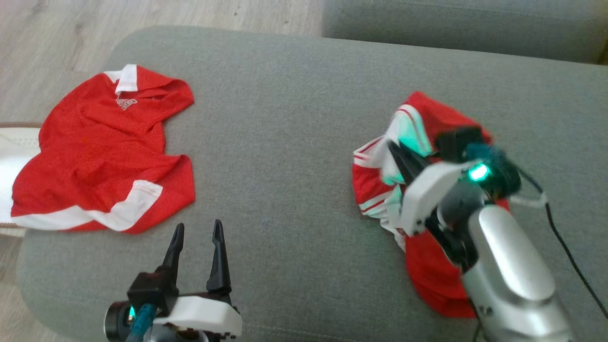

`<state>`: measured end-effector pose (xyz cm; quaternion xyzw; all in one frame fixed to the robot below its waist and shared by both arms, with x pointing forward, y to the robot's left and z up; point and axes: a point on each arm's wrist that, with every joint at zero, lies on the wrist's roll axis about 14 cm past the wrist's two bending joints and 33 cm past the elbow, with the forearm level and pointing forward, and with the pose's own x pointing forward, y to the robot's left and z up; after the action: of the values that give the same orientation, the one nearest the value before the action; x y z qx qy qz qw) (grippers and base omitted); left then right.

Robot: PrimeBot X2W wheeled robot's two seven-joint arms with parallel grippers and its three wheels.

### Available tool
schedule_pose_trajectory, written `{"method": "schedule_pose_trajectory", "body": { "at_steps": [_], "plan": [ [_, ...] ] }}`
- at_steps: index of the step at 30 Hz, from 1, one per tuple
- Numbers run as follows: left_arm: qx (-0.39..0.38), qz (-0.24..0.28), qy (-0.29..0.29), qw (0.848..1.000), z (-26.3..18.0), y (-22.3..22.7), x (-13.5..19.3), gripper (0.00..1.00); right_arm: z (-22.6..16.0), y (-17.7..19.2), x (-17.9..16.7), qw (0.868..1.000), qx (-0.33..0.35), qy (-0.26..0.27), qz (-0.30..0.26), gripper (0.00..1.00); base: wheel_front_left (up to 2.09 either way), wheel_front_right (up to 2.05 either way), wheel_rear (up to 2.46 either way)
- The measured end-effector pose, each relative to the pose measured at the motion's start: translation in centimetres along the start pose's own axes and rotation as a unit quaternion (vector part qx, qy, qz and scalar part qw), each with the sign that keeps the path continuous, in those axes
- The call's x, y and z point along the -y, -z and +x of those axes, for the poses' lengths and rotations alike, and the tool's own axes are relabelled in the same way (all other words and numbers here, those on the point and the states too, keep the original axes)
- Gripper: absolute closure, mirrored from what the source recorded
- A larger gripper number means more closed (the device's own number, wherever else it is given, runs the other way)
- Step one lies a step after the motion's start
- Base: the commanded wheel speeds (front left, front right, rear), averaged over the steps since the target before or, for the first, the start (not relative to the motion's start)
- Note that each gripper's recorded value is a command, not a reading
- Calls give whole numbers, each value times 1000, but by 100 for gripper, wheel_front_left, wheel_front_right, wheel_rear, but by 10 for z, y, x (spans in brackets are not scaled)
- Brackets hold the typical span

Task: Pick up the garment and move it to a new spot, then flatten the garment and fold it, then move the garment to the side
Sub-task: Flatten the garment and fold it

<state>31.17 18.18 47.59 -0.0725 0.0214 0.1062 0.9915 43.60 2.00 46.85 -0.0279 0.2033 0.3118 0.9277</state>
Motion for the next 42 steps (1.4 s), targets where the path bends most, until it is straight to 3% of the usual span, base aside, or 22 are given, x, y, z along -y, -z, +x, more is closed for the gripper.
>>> {"method": "schedule_pose_trajectory", "body": {
  "at_steps": [4, 8, 13, 23, 27, 31, 32, 36, 39, 42],
  "plan": [
    [7, -3, 10, 1000, -1, -4, 6, 0, -12, -62, -27, 992, 88, -65, 68, 100, 0, 0, 0],
    [12, -10, 23, 1000, -4, -7, 14, 0, -31, -105, -49, 971, 146, -131, 139, 100, 0, 0, 0],
    [20, -17, 30, 999, -8, -11, 19, 0, -52, -140, -77, 941, 192, -203, 191, 100, 0, 0, 0],
    [22, -22, 43, 999, -23, -10, 26, 0, -79, -209, -116, 897, 256, -291, 213, 100, 0, 0, 0],
    [23, -23, 51, 998, -28, -10, 31, 0, -94, -260, -116, 866, 313, -308, 237, 100, 0, 0, 0],
    [27, -28, 56, 998, -31, -12, 34, 0, -101, -300, -106, 841, 361, -298, 272, 100, 0, 0, 0],
    [26, -29, 57, 998, -31, -11, 34, 0, -98, -304, -100, 840, 366, -287, 280, 100, 0, 0, 0],
    [14, -29, 60, 998, -35, -4, 36, 0, -67, -285, -60, 854, 354, -207, 320, 100, 0, 0, 0],
    [9, -30, 64, 997, -33, -2, 38, 0, -41, -243, -22, 869, 320, -133, 354, 100, 0, 0, 0],
    [6, -29, 67, 997, -30, -1, 40, 0, -24, -193, 19, 874, 288, -53, 387, 100, 0, 0, 0]
  ]
}}
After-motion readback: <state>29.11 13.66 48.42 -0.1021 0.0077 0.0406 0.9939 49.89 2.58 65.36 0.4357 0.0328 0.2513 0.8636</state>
